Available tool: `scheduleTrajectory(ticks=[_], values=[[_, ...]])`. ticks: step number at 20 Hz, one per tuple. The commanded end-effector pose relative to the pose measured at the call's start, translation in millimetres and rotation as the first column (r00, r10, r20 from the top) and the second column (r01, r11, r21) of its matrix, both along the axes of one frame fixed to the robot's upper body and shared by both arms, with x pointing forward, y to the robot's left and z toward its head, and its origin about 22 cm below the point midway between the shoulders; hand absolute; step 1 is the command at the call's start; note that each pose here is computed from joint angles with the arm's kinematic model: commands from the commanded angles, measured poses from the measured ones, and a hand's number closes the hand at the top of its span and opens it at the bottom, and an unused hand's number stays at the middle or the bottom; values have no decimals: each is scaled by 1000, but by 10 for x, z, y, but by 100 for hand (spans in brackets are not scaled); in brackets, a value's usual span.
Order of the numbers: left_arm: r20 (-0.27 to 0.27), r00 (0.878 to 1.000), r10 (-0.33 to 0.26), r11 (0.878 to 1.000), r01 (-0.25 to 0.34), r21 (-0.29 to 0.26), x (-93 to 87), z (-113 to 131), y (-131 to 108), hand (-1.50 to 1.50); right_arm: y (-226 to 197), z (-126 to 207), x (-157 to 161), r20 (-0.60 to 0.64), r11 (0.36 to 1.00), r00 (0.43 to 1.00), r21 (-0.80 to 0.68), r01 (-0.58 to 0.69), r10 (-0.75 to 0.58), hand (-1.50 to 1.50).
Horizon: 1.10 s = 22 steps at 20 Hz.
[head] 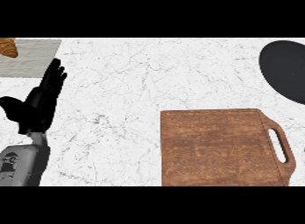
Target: Pick the cupcake from the cutting board and place it in the pan
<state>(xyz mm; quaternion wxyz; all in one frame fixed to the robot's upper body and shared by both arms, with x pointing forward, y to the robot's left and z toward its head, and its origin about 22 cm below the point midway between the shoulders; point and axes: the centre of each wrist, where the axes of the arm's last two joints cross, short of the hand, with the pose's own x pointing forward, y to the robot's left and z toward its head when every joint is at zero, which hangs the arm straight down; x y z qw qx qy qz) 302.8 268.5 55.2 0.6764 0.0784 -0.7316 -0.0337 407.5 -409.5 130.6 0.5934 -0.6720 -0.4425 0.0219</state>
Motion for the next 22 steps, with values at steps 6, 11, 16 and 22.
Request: scheduleTrajectory(ticks=[6, 11, 16, 22], values=[[22, 999, -35, 999, 35, -3, 82, 33, -55, 0, -529, -377, -351, -10, 998, 998, 9, 54, -54, 150], [19, 1000, -25, 1000, 25, -5, 83, 80, -63, 0, -520, -460, -356, 18, 948, 1000, 319, 10, -16, -150], [29, 1000, 0, 1000, 0, -1, 118, 94, -100, 0, -685, -483, -484, 61, 888, 994, 446, -111, 93, -150], [19, 999, -36, 999, 36, -25, 89, 27, -235, 0, -557, -632, -460, 212, 919, 974, 363, -155, 81, -150]])
